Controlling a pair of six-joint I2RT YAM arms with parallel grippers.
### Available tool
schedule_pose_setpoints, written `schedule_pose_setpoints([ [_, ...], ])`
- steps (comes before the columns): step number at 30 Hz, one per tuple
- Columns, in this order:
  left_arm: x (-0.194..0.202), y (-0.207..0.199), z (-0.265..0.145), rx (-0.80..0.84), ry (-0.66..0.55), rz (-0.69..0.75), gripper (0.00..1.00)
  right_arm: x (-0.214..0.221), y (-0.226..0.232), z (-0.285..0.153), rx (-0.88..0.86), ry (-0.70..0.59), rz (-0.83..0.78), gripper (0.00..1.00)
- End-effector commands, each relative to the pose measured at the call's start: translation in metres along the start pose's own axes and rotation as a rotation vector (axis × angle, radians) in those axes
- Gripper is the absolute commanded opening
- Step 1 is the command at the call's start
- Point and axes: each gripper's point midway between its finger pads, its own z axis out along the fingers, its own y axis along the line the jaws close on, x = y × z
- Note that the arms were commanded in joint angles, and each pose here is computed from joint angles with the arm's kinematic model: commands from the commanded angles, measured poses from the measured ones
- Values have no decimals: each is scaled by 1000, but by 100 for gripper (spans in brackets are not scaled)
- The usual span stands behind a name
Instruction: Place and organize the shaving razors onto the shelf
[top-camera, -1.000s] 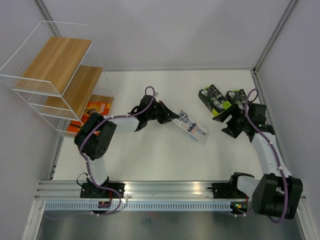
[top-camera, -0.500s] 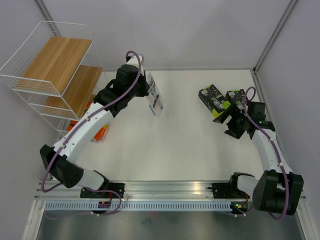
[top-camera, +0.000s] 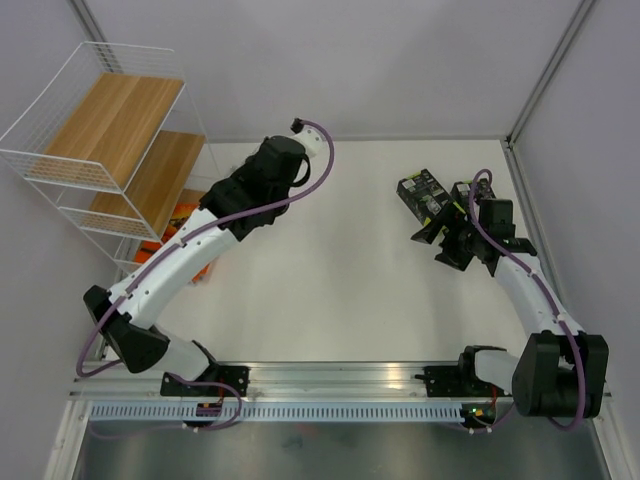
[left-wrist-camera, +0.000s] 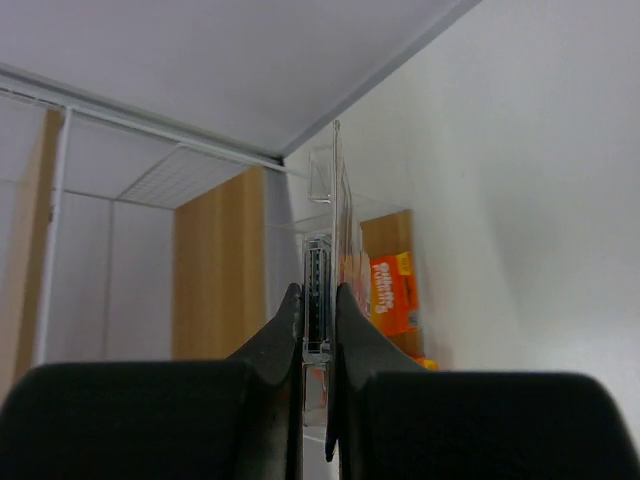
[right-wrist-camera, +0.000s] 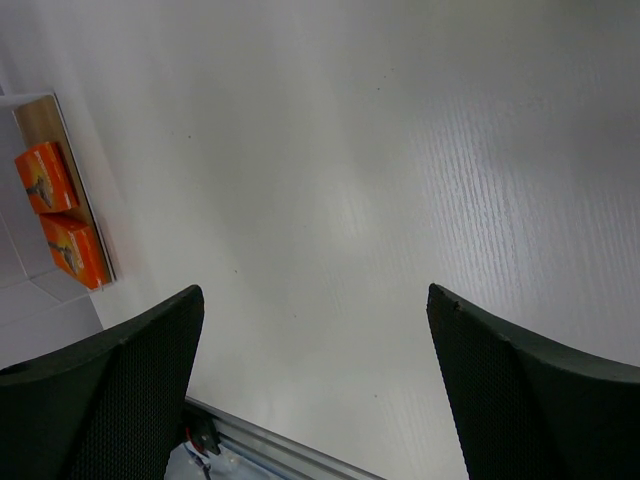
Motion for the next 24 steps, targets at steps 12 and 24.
schedule_pose_setpoints([
  [12,-26,72,-8,-319,9,397,2,-1,3,19,-31,6,13,98],
  [24,57,101,33,-332,201,458,2,1,4,33,-48,49,8,98],
])
